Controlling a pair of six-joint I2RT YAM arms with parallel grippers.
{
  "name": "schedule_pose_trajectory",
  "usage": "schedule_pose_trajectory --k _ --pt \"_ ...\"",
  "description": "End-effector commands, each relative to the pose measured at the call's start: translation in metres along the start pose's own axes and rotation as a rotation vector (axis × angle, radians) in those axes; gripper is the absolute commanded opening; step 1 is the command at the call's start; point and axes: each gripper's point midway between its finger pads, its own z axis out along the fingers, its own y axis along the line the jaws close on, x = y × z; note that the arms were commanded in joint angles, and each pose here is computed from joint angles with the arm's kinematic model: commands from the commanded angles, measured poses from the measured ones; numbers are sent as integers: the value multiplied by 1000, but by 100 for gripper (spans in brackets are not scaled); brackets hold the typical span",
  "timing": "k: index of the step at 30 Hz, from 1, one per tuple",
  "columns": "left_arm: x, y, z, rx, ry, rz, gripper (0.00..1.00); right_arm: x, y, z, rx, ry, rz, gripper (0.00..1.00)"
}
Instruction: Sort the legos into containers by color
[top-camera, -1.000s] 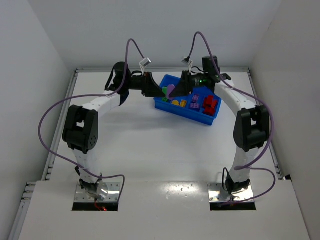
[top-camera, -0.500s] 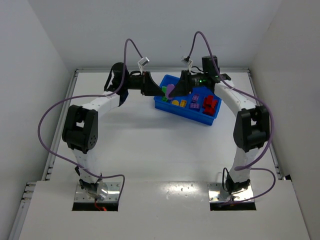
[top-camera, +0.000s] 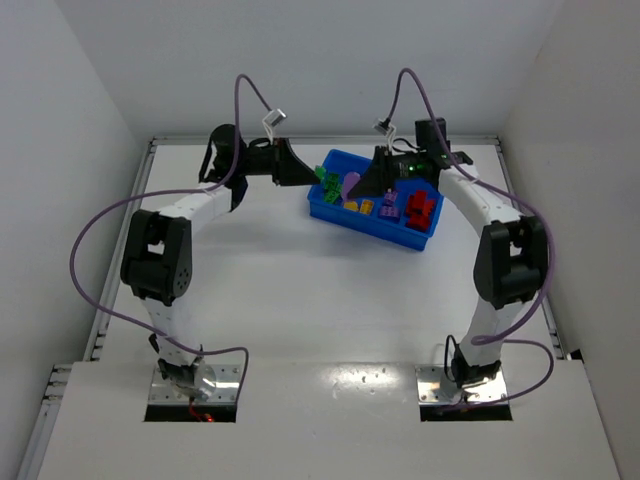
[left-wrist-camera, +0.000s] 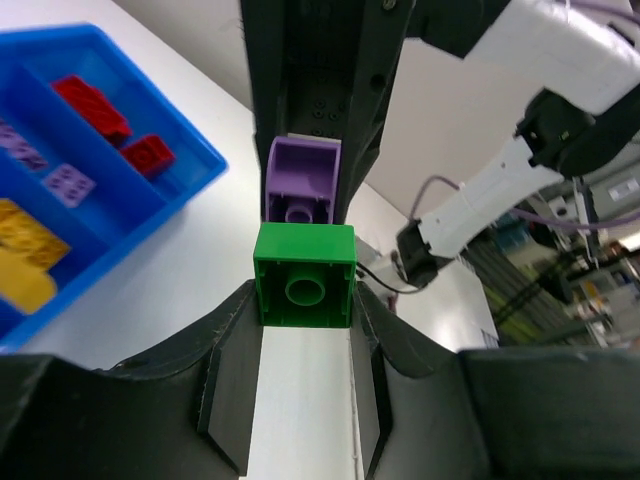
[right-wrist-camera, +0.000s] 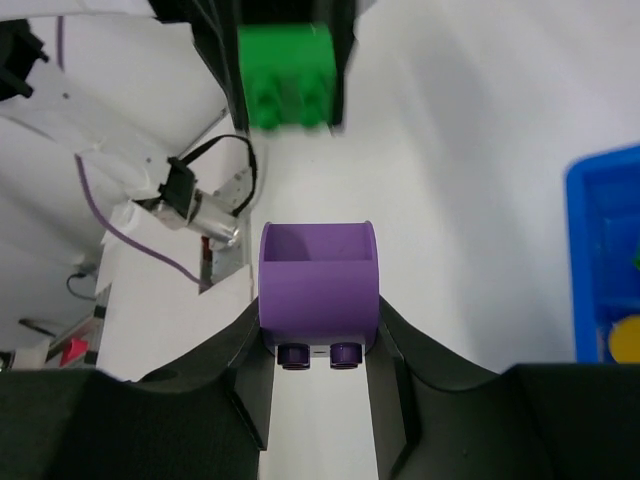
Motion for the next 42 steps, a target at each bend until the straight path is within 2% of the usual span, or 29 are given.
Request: schedule_pose_trajectory --k 1,5,7,10,11,12,16,19,21,22,23,26,27,30,31,32,37,41,42 --pt "-32 -11 -24 -29 -79 125 8 -8 -9 -29 86 -40 -55 4" --pt "-33 4 -27 -58 -103 115 8 -5 -17 -48 162 -57 -41 4" --pt "-36 17 -25 -78 -110 90 8 2 -33 -59 271 -36 -28 4" --pt "-42 32 -25 -129 -113 82 8 17 -71 -78 517 27 -49 4" --pt "-44 38 -25 -154 -106 140 8 21 -90 -92 649 49 -44 3" --pt "-38 46 -26 -187 -89 93 8 22 -99 -102 707 57 -50 3" --pt "-43 54 -28 -234 -96 123 8 42 -136 -124 928 151 -39 3" --pt "-38 63 -30 -276 -92 104 8 53 -162 -134 1016 191 -12 3" --pt "-42 68 -32 -309 -85 144 8 50 -174 -140 1063 198 -32 3" --pt "-35 73 -34 -328 -70 117 8 51 -179 -140 1062 203 -28 3" --pt "-36 70 -35 -331 -62 150 8 53 -187 -138 1059 215 -28 4" --pt "-36 71 -37 -362 -63 154 8 62 -197 -128 1027 246 -22 18" --pt "-35 74 -38 -375 -61 152 8 64 -200 -127 1026 249 -18 35" --pt "-29 83 -42 -417 -57 129 8 65 -208 -122 1019 264 -26 50" --pt "-29 85 -43 -439 -52 135 8 63 -209 -117 1013 265 -34 61" --pt "-30 90 -46 -467 -55 137 8 62 -214 -118 1024 268 -34 68" --pt "-34 115 -42 -584 -24 185 8 47 -207 -120 1031 239 -53 75" --pt "-31 146 -24 -675 22 205 8 13 -171 -126 1042 145 -102 76" --pt "-41 143 -13 -671 21 239 8 10 -165 -128 1044 134 -114 76"
